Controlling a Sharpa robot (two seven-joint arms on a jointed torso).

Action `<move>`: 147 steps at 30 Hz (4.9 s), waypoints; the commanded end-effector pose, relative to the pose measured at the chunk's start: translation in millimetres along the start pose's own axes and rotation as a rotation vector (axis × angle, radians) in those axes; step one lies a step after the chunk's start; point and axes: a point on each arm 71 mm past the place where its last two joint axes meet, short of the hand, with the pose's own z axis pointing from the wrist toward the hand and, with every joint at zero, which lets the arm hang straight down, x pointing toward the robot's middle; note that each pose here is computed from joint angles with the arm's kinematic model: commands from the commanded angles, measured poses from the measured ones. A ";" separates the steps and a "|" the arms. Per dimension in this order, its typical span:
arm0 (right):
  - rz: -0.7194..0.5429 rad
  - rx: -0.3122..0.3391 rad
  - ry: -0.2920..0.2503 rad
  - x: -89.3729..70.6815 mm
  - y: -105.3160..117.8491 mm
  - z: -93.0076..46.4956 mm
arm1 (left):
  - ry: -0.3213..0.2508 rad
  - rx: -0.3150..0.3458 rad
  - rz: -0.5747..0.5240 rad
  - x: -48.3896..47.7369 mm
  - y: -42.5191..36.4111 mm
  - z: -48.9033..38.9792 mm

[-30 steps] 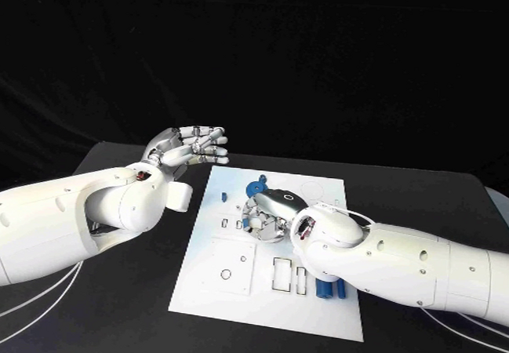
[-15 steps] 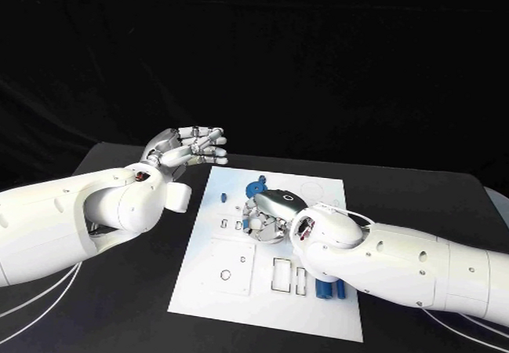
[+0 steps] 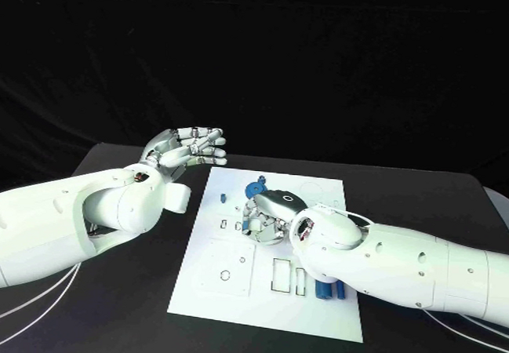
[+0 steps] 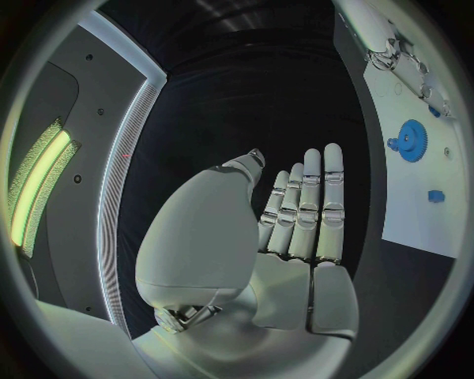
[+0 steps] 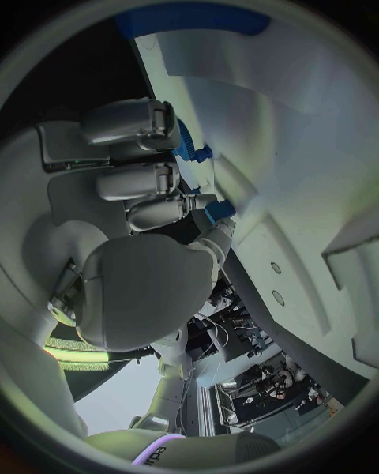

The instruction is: Assemble the parts on the task board

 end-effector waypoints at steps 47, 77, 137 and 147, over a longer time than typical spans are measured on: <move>0.257 -0.047 -0.296 -57.0 -26.8 -37.1 | 0.140 -0.241 0.303 -2.5 19.6 3.6; 0.452 0.196 -0.333 -122.9 -111.5 -83.6 | 0.382 -0.587 1.089 25.9 39.7 37.9; 0.433 0.211 -0.300 -116.3 -110.3 -78.7 | 0.548 -0.754 1.207 61.2 78.8 61.3; 0.434 0.210 -0.296 -115.0 -109.8 -77.7 | 0.553 -0.762 1.198 64.0 84.0 60.8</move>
